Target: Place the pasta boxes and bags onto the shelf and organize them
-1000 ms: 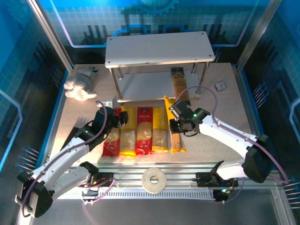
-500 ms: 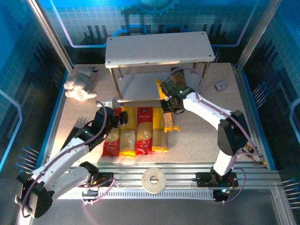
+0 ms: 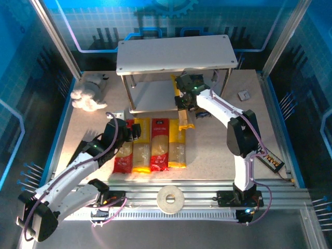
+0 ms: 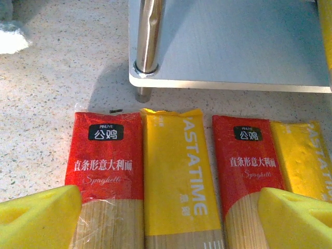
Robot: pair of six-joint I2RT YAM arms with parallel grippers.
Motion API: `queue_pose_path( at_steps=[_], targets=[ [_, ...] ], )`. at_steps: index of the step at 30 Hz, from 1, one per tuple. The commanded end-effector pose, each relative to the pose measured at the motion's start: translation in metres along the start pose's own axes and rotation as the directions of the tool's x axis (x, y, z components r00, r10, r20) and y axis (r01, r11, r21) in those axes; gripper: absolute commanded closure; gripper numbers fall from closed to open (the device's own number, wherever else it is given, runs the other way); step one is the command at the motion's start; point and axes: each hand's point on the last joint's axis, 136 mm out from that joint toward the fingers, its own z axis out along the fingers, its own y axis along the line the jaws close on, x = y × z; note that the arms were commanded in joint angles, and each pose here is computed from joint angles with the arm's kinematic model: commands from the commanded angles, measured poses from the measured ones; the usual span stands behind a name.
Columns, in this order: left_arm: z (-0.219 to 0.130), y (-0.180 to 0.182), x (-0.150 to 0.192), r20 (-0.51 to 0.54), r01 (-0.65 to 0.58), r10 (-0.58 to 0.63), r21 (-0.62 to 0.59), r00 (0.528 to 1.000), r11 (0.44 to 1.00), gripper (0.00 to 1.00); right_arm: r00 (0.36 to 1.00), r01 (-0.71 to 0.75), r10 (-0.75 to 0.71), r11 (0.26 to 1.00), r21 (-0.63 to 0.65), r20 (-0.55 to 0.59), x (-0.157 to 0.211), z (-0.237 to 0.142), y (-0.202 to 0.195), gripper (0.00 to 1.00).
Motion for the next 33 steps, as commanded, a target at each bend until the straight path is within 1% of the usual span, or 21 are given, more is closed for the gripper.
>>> queue_pose_path(
  at_steps=[1, 9, 14, 24, 25, 28, 30, 32, 33],
  targets=[
    [-0.007, 0.001, -0.012, 0.03, -0.02, 0.02, -0.013, 0.999, 1.0, 0.11, 0.987, 0.0, 0.001, 1.0, -0.004, 0.162, -0.05, -0.019, 0.002, 1.0],
    [-0.006, 0.001, -0.013, 0.028, -0.018, 0.019, -0.015, 0.999, 1.0, 0.11, 0.965, -0.01, 0.003, 1.0, 0.026, 0.263, -0.072, -0.017, -0.001, 1.0],
    [-0.005, 0.0, -0.012, 0.023, -0.016, 0.017, -0.014, 1.0, 1.0, 0.11, 0.953, -0.032, 0.017, 0.998, 0.046, 0.303, -0.081, -0.01, -0.004, 1.0],
    [-0.006, 0.0, -0.014, 0.019, -0.018, 0.018, -0.017, 1.0, 1.0, 0.11, 0.953, -0.066, 0.043, 0.996, 0.066, 0.3, -0.082, 0.021, -0.005, 0.99],
    [-0.006, 0.001, -0.013, 0.018, -0.018, 0.019, -0.02, 1.0, 1.0, 0.11, 0.951, -0.074, 0.05, 0.995, 0.068, 0.304, -0.083, 0.023, -0.007, 0.96],
    [-0.007, 0.002, -0.013, 0.017, -0.02, 0.02, -0.022, 1.0, 1.0, 0.11, 0.952, -0.091, 0.068, 0.994, 0.064, 0.299, -0.082, 0.029, -0.008, 0.77],
    [-0.007, 0.002, -0.013, 0.017, -0.019, 0.02, -0.025, 1.0, 1.0, 0.11, 0.954, -0.095, 0.073, 0.993, 0.065, 0.291, -0.08, 0.032, -0.009, 0.59],
    [-0.008, 0.002, -0.013, 0.017, -0.019, 0.02, -0.025, 1.0, 1.0, 0.11, 0.955, -0.099, 0.077, 0.993, 0.063, 0.288, -0.078, 0.034, -0.009, 0.51],
    [-0.008, 0.002, -0.013, 0.017, -0.019, 0.02, -0.026, 1.0, 0.999, 0.11, 0.956, -0.097, 0.075, 0.993, 0.064, 0.283, -0.077, 0.035, -0.009, 0.49]
  ],
)
